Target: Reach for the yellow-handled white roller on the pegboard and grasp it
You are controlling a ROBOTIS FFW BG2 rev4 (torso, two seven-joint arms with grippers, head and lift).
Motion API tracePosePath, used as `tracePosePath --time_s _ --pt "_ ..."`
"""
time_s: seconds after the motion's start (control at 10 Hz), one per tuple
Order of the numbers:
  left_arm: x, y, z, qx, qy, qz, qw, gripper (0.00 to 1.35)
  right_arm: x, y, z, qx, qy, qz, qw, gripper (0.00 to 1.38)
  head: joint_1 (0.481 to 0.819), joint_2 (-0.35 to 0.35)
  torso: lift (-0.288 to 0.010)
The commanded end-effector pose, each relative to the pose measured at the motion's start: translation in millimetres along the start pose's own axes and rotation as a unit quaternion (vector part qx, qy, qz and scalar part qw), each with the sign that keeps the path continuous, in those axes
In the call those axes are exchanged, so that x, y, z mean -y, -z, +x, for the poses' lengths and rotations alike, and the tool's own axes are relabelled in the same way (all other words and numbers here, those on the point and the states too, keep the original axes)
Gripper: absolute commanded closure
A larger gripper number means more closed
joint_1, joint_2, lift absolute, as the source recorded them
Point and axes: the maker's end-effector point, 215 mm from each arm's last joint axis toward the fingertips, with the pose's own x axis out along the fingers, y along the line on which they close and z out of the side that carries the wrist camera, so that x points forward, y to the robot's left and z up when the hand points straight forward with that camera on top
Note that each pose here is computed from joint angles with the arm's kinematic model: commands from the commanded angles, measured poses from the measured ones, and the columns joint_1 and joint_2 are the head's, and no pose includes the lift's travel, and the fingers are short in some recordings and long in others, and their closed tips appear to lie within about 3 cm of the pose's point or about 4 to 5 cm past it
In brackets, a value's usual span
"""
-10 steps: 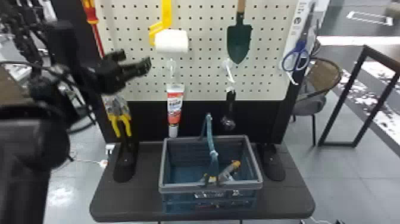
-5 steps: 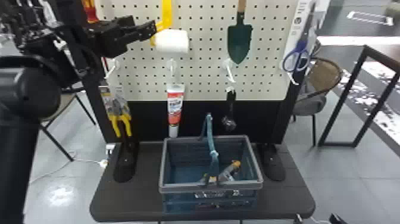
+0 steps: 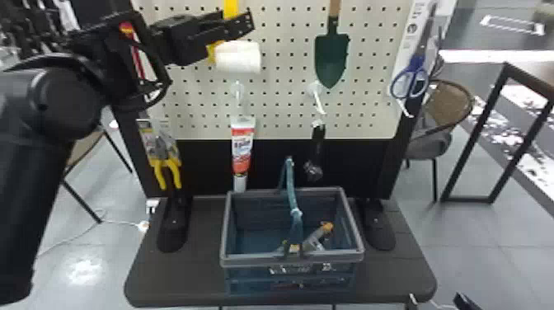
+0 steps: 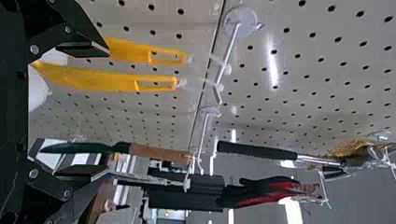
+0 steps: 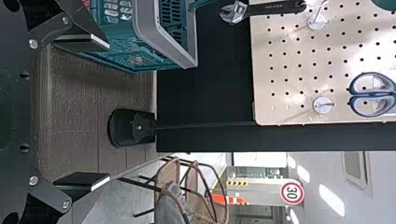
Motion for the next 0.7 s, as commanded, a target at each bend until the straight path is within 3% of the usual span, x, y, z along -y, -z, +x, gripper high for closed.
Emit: tracePosePath --time_s 0.0,0.1,0.2,0.5,0.6 --pt "5.1 4.4 6.2 -0.012 0.005 0.009 0.9999 0.43 -0.3 -1.1 2.0 0.001 0.000 0.001 1.000 0.30 0.549 0.000 -0.100" --pt "3.2 2.4 6.2 -0.007 0.004 0.009 0.9999 0.56 -0.4 -1.7 3.6 0.002 -0.001 0.001 1.000 0.30 0.549 0.000 -0.100" --pt "0.4 -2.6 6.2 -0.002 -0.001 0.018 0.9998 0.87 -0.4 -2.1 4.0 0.003 -0.001 0.001 1.000 0.30 0.549 0.000 -0.100" --pt "-4.1 -14.3 5.5 0.007 -0.009 0.040 0.9991 0.94 -0.6 -1.1 3.1 0.003 -0.001 0.001 1.000 0.30 0.549 0.000 -0.100" --pt "-5.5 -20.2 4.6 0.022 -0.012 0.050 0.9984 1.21 0.3 -2.4 3.5 0.005 0.000 0.001 1.000 0.30 0.549 0.000 -0.100"
